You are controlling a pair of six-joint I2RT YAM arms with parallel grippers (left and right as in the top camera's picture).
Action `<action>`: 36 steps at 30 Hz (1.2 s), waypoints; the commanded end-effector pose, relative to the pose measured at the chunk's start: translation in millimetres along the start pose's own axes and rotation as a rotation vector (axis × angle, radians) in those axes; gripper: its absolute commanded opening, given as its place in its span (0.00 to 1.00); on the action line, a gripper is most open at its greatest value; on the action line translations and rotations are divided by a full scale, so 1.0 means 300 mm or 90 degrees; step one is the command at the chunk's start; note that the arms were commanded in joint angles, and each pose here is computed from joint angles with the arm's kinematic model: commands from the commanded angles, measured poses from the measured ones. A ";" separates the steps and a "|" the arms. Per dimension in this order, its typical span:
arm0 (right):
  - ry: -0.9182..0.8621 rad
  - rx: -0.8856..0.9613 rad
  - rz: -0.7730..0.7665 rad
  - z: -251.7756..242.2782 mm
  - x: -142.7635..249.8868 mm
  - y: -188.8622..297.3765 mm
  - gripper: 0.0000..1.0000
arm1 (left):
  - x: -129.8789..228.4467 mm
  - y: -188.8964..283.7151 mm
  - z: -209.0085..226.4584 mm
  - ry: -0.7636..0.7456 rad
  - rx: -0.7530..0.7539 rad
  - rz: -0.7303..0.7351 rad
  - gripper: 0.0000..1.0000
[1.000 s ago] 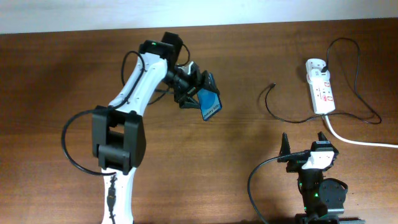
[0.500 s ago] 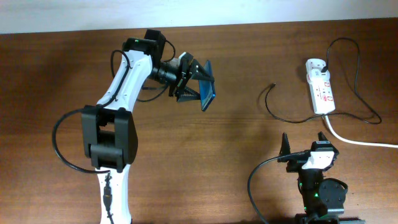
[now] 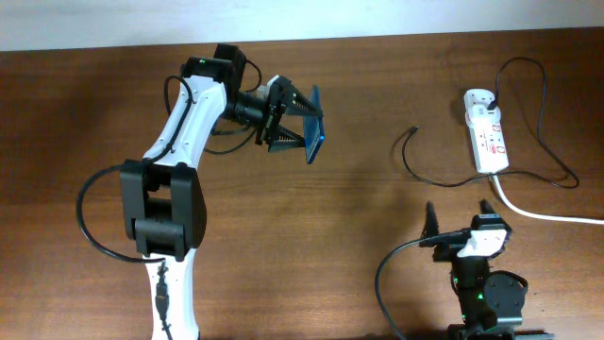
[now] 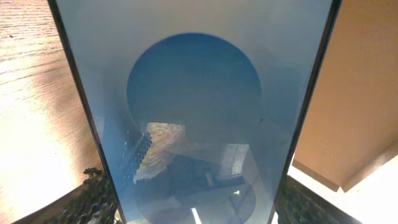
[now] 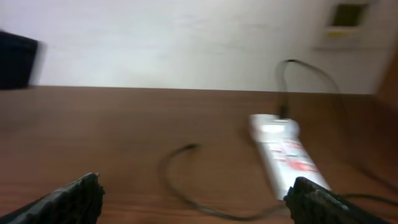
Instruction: Plug charger to phone and switch on socket
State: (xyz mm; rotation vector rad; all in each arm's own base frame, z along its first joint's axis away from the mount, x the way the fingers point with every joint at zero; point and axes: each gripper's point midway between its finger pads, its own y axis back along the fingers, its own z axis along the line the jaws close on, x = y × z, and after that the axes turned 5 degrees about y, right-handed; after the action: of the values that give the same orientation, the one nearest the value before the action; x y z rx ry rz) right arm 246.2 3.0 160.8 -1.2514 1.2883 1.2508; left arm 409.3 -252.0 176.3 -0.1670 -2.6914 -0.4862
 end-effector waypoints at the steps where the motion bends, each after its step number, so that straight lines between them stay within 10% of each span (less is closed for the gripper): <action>1: -0.241 -0.258 0.021 0.223 -0.024 0.046 0.98 | 0.006 0.016 -0.048 -0.027 0.037 0.009 0.54; 5: -0.531 -0.421 0.157 0.360 -0.024 0.128 0.98 | 0.006 0.016 -0.048 -0.027 0.037 0.009 0.53; 10: -0.655 -0.312 0.086 0.256 -0.087 0.067 0.98 | 0.006 0.016 -0.048 -0.027 0.037 0.009 0.53; 16: -0.530 -0.346 -0.020 0.249 -0.222 0.088 0.99 | 0.007 0.016 -0.048 -0.026 0.038 0.009 0.53; 28: -0.341 -0.303 0.274 0.308 -0.345 -0.120 0.98 | 0.007 0.016 -0.048 -0.026 0.038 0.009 0.52; 36: -0.164 -0.134 0.268 0.507 -0.339 -0.200 0.99 | 0.007 0.016 -0.048 -0.026 0.037 0.009 0.52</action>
State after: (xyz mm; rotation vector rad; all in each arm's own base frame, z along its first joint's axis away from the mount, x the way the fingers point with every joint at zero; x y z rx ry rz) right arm 289.9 176.2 242.3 -0.9276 1.1266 2.1367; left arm 408.7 -252.6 178.6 -0.1724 -2.6894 -0.4675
